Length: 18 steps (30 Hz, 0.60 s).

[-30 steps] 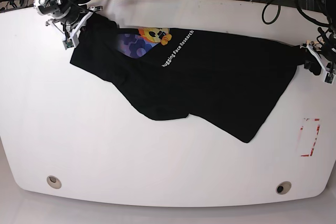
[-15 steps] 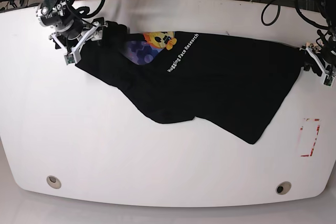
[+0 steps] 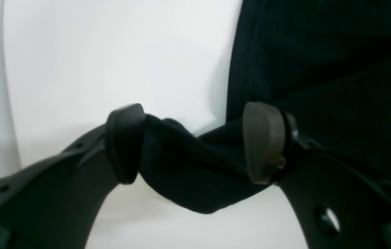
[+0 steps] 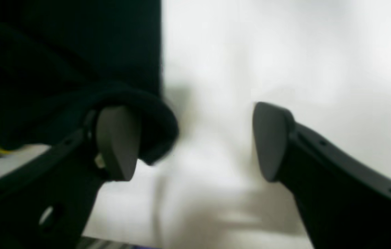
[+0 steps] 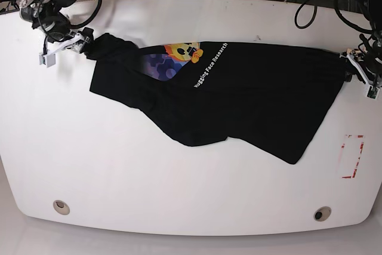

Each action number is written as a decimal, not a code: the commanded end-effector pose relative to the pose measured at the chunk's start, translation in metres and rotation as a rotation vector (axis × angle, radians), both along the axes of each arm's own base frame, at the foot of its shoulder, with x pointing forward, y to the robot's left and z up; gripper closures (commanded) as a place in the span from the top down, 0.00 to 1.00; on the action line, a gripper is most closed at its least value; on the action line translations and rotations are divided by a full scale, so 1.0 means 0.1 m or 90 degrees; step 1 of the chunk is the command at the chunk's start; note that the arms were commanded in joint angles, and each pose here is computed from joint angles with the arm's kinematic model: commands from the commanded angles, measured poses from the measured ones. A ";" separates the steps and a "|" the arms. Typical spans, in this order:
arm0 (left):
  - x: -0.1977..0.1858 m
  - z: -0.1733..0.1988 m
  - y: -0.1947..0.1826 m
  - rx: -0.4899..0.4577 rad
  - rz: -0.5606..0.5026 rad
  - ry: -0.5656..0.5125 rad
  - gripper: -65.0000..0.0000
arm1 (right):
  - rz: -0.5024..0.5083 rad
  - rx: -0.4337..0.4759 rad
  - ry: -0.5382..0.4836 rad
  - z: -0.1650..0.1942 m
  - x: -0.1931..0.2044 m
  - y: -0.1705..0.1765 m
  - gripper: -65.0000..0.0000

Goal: Fold the T-shirt properly
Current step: 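Pull the shirt edge outward with the right gripper, then release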

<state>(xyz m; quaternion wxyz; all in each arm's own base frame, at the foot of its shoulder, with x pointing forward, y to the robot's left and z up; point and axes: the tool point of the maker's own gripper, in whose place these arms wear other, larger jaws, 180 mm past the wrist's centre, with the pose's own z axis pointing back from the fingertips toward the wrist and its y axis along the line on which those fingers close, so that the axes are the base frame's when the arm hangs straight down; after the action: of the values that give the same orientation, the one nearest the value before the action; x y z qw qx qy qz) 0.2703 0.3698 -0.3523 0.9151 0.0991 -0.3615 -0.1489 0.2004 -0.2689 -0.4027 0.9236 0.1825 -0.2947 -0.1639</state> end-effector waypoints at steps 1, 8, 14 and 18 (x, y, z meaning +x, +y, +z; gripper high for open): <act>0.11 0.20 0.05 0.015 -0.008 -0.037 0.63 | -0.005 0.020 -0.033 0.05 0.09 -0.10 0.73; 0.11 0.19 0.04 0.013 -0.009 -0.035 0.63 | -0.026 0.102 -0.071 -0.01 0.26 -0.17 0.73; 0.14 0.16 -0.03 -0.001 -0.007 -0.042 0.63 | -0.010 0.097 -0.079 0.02 0.50 -0.17 0.73; 0.18 0.19 -0.04 -0.002 -0.006 -0.048 0.63 | -0.020 0.061 -0.085 0.10 0.54 -0.36 0.73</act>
<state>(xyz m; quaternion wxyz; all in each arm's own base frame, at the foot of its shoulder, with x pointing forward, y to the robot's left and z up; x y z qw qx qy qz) 0.2777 0.3595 -0.3531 0.9125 0.0881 -0.3732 -0.1427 0.2546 -0.2840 -0.4024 0.8838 0.2594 -0.3427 -0.1848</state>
